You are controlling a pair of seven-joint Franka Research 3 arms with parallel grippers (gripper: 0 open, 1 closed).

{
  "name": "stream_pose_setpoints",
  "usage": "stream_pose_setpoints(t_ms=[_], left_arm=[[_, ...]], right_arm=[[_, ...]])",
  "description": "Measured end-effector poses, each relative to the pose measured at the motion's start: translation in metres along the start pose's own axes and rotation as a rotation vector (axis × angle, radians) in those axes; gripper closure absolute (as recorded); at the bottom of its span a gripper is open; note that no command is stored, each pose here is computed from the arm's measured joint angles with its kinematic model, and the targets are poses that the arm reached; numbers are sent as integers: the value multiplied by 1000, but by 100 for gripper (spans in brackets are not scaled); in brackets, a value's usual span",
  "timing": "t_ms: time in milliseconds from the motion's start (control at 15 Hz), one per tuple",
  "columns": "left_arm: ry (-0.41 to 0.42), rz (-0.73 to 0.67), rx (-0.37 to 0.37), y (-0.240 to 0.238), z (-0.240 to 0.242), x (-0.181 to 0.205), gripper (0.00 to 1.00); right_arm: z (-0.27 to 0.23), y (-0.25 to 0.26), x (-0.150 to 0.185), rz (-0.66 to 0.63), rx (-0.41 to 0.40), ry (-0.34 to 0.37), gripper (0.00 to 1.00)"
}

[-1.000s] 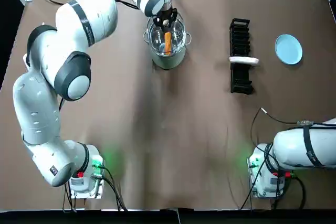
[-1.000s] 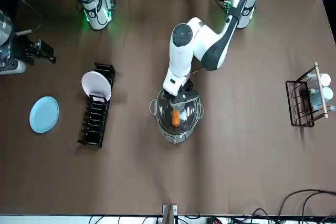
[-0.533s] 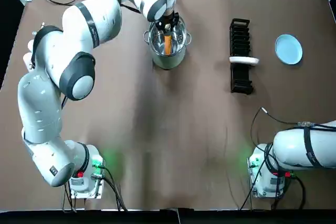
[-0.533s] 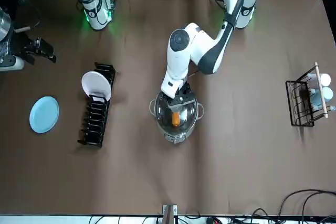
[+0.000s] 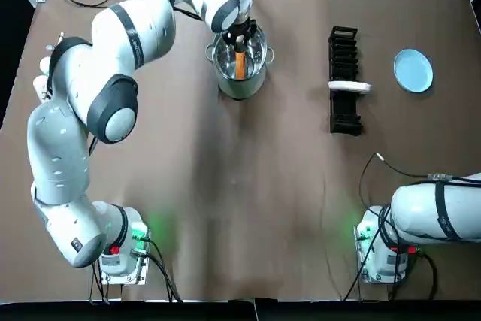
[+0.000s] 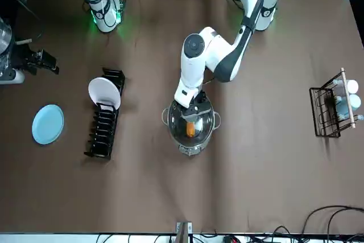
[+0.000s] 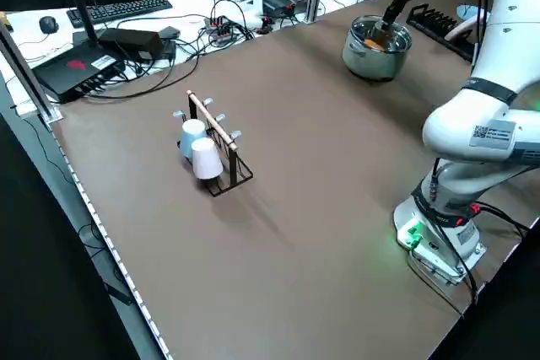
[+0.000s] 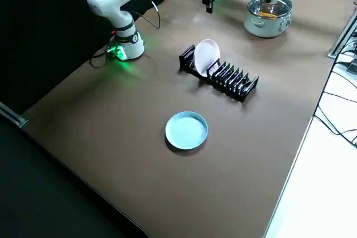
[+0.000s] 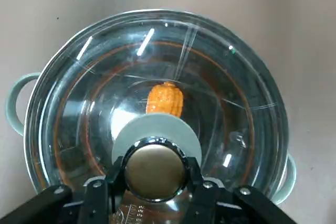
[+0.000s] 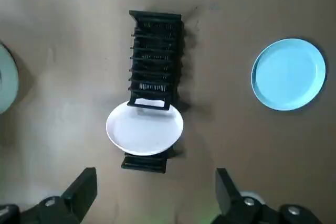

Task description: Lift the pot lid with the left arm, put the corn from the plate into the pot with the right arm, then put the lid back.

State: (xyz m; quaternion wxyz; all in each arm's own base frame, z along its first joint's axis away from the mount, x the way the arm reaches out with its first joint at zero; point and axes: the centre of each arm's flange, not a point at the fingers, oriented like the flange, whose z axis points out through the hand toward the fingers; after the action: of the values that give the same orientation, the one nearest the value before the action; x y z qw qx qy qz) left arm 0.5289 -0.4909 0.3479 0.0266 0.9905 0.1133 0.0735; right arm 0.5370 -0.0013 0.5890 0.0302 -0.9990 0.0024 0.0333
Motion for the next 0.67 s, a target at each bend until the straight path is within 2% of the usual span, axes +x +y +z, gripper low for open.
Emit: stream_pose_setpoints(t_ms=[267,467,667], left_arm=[[0,-1,1,0,1,0,50],[13,-3,-17,1,2,3,46],[22,-4,-30,2,4,5,43]], right_arm=[[14,-8,0,-15,-3,0,0],[18,-5,6,-9,-3,52,0],[15,6,8,12,-1,74,0]])
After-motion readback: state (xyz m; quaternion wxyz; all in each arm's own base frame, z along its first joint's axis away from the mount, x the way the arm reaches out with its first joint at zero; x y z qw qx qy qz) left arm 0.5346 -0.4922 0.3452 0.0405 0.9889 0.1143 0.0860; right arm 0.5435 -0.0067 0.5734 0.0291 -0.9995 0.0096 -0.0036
